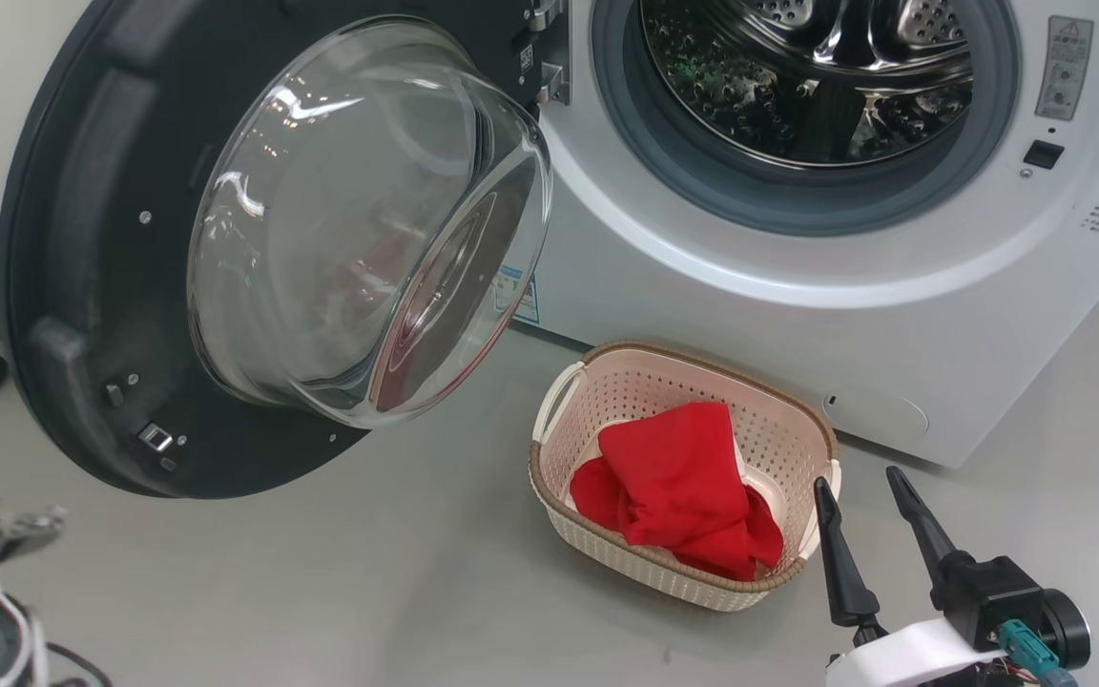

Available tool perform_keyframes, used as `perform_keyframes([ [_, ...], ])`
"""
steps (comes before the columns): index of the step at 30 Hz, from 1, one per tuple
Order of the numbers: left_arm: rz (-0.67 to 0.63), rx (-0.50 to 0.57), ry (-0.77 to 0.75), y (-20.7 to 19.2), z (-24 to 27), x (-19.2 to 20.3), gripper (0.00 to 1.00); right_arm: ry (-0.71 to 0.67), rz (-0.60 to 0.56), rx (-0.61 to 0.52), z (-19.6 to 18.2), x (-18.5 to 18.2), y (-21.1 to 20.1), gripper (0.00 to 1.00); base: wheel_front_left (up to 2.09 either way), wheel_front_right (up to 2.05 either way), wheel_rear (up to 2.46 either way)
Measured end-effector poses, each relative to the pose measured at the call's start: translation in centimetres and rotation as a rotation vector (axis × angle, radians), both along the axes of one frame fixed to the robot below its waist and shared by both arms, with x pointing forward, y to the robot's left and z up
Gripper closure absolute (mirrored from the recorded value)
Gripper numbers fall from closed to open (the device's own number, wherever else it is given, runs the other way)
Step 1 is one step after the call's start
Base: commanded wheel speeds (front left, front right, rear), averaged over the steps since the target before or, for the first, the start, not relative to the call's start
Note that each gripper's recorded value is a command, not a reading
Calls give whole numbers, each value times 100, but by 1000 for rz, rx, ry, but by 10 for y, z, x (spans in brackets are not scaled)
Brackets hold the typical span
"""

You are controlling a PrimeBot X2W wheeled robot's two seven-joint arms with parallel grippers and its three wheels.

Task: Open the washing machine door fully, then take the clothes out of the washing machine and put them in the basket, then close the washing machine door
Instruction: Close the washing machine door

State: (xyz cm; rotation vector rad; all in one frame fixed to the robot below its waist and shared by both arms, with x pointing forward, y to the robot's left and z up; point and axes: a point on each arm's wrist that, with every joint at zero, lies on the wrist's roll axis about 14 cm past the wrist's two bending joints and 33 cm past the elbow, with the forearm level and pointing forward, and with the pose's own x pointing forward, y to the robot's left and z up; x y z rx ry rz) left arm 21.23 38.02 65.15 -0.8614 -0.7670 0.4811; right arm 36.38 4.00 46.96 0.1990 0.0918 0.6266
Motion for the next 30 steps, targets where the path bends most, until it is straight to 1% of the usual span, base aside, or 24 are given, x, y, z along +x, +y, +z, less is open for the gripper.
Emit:
perform_keyframes([
  [1,4,-10,-6,6,1,-1,100,2,0,-2,-1,1,0,0,0,0,0],
  [2,25,-39,10,20,-2,-2,100,5,0,-5,-3,2,-1,0,0,0,0],
  [4,47,-84,27,36,-10,-5,100,3,3,-8,-4,3,-1,0,0,0,0],
  [10,55,-300,46,68,-50,-7,100,-6,6,-9,-5,11,-2,0,0,0,0],
  [15,-33,-408,133,69,-83,9,100,0,-2,-17,-10,16,-8,0,0,0,0],
  [17,-73,-457,133,67,-91,16,100,4,-8,-22,-12,18,-12,0,0,0,0],
  [20,-139,-503,135,62,-97,29,100,11,-18,-26,-15,20,-16,0,0,0,0],
  [23,-182,-526,164,59,-104,34,100,16,-21,-31,-17,21,-17,0,0,0,0],
  [30,-257,-534,230,55,-115,37,100,18,-21,-34,-19,21,-18,0,0,0,0],
])
